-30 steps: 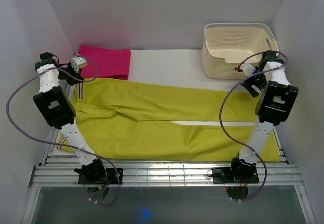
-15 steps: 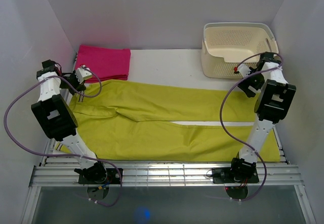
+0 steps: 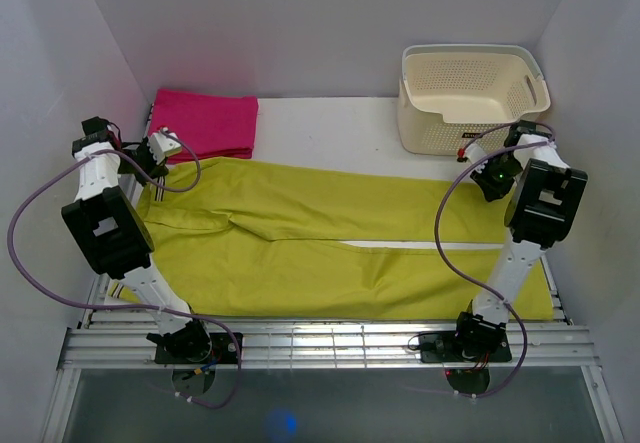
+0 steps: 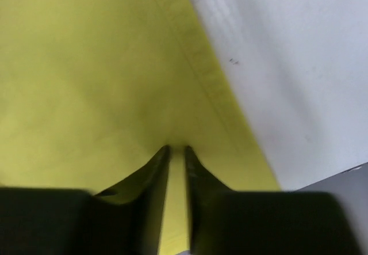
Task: Fold and stack the trousers
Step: Fold the trousers
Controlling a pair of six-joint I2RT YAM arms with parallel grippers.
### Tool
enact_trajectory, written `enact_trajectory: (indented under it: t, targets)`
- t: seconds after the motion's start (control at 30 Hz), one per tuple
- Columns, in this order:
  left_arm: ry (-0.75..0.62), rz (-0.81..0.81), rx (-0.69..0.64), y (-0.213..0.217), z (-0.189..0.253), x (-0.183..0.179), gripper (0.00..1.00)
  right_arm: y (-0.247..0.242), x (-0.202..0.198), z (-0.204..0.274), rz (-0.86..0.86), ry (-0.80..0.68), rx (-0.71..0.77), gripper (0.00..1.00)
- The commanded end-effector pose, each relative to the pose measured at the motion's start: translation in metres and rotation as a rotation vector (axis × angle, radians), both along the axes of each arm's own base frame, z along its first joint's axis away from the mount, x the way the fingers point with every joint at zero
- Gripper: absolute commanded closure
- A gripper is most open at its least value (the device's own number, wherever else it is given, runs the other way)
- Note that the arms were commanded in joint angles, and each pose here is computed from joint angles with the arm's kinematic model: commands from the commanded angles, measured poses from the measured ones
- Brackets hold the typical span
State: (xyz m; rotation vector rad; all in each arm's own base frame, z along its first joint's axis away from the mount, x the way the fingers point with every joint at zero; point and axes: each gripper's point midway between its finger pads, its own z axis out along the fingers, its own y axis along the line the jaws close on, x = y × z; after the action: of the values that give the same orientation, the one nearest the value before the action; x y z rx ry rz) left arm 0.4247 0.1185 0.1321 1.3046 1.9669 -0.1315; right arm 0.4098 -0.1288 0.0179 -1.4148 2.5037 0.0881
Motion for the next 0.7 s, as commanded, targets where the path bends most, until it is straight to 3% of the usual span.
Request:
enact_trajectory:
  t: [0.0,0.03,0.27,0.3,0.43,0.5,0.67]
  targets:
    - [-0.061,0.014,0.000,-0.002,0.030,0.000,1.00,0.010,-0.048,-0.023,0.097,0.155,0.046,0.84]
    - [-0.062,0.022,-0.006,-0.002,0.031,0.001,1.00,0.009,-0.047,-0.019,0.094,0.141,0.046,0.92]
    - [-0.068,0.103,-0.083,0.002,0.037,0.000,1.00,-0.015,-0.009,0.045,0.011,-0.062,0.022,0.91]
    - [-0.065,0.099,-0.082,0.001,0.034,-0.002,1.00,-0.017,-0.006,0.048,0.003,-0.074,0.013,0.85]
    - [-0.068,0.091,-0.073,-0.002,0.028,-0.011,1.00,-0.024,0.012,0.051,-0.095,-0.138,0.006,0.42]
    - [-0.069,0.093,-0.071,-0.001,0.026,-0.011,1.00,-0.029,0.018,0.048,-0.148,-0.157,0.027,0.34]
    - [-0.059,0.101,-0.071,0.001,0.022,-0.010,1.00,-0.044,0.039,0.033,-0.349,-0.205,0.087,0.28]
